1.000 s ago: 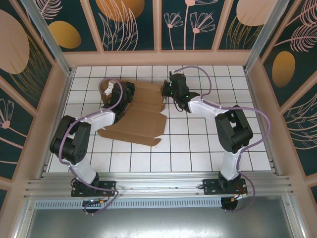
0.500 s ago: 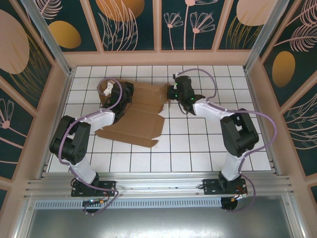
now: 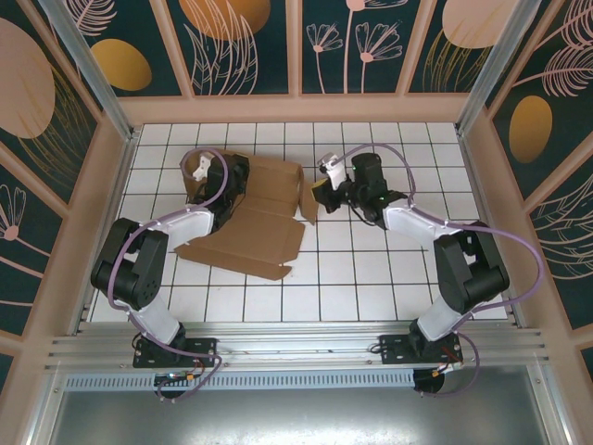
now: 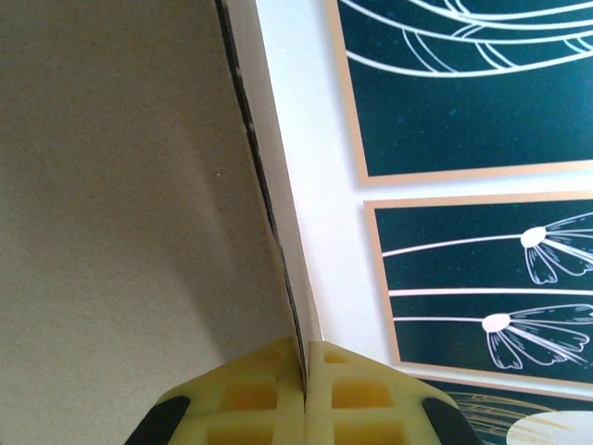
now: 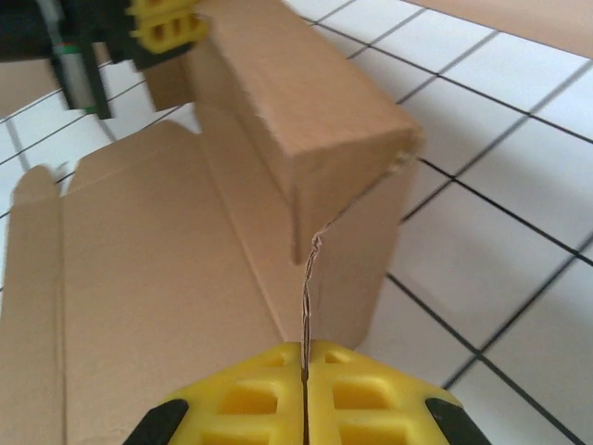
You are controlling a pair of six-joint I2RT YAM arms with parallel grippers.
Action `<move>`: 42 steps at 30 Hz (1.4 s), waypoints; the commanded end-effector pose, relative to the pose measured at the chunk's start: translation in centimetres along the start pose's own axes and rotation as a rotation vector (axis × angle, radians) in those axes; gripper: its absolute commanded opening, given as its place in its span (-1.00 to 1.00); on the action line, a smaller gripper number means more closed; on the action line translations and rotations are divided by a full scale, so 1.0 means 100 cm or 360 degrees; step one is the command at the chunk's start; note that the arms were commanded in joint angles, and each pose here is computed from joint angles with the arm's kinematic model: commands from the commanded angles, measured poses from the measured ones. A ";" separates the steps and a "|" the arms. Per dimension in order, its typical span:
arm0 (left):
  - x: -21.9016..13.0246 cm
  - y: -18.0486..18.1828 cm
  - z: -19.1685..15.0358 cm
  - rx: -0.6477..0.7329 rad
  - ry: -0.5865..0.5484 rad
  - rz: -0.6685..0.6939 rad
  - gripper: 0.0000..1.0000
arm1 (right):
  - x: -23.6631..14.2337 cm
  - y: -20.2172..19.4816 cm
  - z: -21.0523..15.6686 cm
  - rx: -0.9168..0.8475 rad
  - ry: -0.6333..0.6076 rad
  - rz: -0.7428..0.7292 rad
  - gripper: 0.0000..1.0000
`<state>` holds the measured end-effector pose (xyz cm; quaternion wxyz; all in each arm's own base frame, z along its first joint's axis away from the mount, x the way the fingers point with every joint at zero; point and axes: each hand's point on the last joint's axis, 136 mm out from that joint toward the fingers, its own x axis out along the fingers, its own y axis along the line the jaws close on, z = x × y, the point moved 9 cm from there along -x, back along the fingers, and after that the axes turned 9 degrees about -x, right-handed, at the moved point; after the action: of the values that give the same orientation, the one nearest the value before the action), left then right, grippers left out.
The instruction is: Fold the paper box
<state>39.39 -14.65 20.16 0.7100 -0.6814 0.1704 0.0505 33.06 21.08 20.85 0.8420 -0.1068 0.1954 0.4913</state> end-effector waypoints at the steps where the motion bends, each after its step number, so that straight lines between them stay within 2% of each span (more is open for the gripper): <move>1: -0.002 0.003 0.001 -0.0026 -0.0015 -0.0003 -1.00 | -0.006 0.024 0.020 -0.0170 -0.0195 0.0214 -0.85; 5: -0.002 0.006 0.000 -0.0050 0.0019 -0.0024 -1.00 | 0.008 0.031 0.020 -0.0101 -0.0244 0.0240 -0.81; 10: -0.003 0.007 -0.002 -0.0053 0.0057 -0.0054 -1.00 | 0.021 0.024 0.023 -0.0013 -0.0355 0.0141 -0.66; 13: -0.006 0.006 -0.002 -0.0021 0.0064 -0.0072 -1.00 | 0.019 0.020 0.021 -0.0054 -0.0353 0.0086 -0.45; 16: -0.007 0.006 -0.003 0.0018 0.0093 -0.0102 -1.00 | 0.008 0.011 0.017 -0.0097 -0.0337 0.0092 -0.26; 21: -0.005 0.009 -0.005 0.0098 0.0132 -0.0134 -1.00 | -0.024 0.006 0.030 -0.0155 -0.0416 0.0327 0.05; 26: -0.006 0.003 -0.007 0.0137 0.0185 -0.0205 -1.00 | -0.073 -0.004 0.052 -0.0122 -0.0593 0.0474 0.14; 28: 0.000 0.009 -0.009 0.0156 0.0212 -0.0197 -1.00 | -0.090 -0.021 0.053 -0.0039 -0.0678 0.0367 0.13; 30: 0.001 0.008 -0.011 0.0164 0.0232 -0.0223 -1.00 | -0.106 -0.050 0.045 0.0098 -0.0774 0.0130 0.08; 31: 0.001 0.007 -0.012 0.0170 0.0242 -0.0237 -1.00 | -0.110 -0.067 0.038 0.0204 -0.0787 -0.0043 -0.01; 33: 0.001 0.006 -0.012 0.0183 0.0252 -0.0253 -1.00 | -0.105 -0.094 0.018 0.0339 -0.0649 -0.0320 -0.17; 35: 0.001 0.004 -0.013 0.0196 0.0263 -0.0265 -1.00 | -0.086 -0.102 0.006 0.0286 -0.0399 -0.0451 -0.23; 39: 0.001 0.003 -0.014 0.0208 0.0278 -0.0276 -1.00 | -0.041 -0.087 -0.009 0.0117 -0.0058 -0.0373 -0.23; 42: 0.002 0.002 -0.015 0.0208 0.0292 -0.0288 -1.00 | -0.018 -0.070 -0.018 0.0006 0.0060 -0.0303 -0.23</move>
<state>39.00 -15.83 19.58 0.7283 -0.6567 0.1859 -0.0619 38.46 14.19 21.41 0.8963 -0.0577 0.1708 0.4050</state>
